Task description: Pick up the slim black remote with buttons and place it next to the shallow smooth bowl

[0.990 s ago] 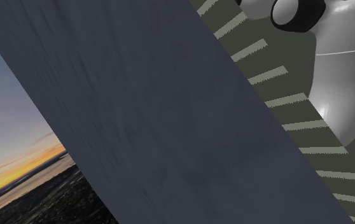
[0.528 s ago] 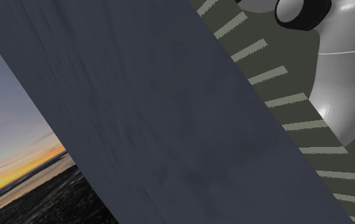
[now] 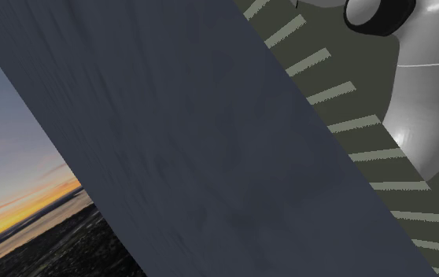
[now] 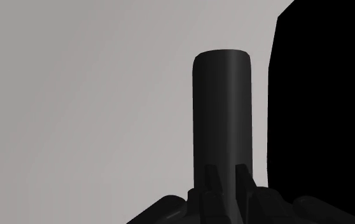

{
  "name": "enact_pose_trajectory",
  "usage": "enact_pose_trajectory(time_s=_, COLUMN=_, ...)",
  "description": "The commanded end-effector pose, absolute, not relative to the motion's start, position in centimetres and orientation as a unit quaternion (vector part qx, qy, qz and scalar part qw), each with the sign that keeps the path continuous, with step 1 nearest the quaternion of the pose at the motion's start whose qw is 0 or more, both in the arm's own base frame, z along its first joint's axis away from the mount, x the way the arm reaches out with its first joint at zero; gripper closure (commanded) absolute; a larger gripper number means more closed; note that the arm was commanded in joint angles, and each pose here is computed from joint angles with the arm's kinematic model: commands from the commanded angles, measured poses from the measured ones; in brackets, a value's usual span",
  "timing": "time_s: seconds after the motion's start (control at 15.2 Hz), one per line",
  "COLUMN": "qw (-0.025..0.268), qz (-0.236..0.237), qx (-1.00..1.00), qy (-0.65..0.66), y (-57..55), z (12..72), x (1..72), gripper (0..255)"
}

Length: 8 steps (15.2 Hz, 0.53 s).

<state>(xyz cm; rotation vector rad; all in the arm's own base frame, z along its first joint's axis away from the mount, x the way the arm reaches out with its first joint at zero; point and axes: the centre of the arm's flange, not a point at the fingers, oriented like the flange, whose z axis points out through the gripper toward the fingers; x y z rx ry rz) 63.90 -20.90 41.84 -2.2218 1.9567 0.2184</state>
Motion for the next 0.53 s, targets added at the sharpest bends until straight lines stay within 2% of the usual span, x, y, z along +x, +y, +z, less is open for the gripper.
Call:
enact_pose_trajectory(time_s=0.0, qw=0.086, qz=0.073, qx=-0.746, qy=0.657, y=-20.8, z=43.0, x=63.9, gripper=255)
enact_pose_trajectory(time_s=0.46, qw=0.086, qz=0.073, qx=-0.746, qy=0.657, y=-15.8, z=44.4, x=62.2, gripper=255)
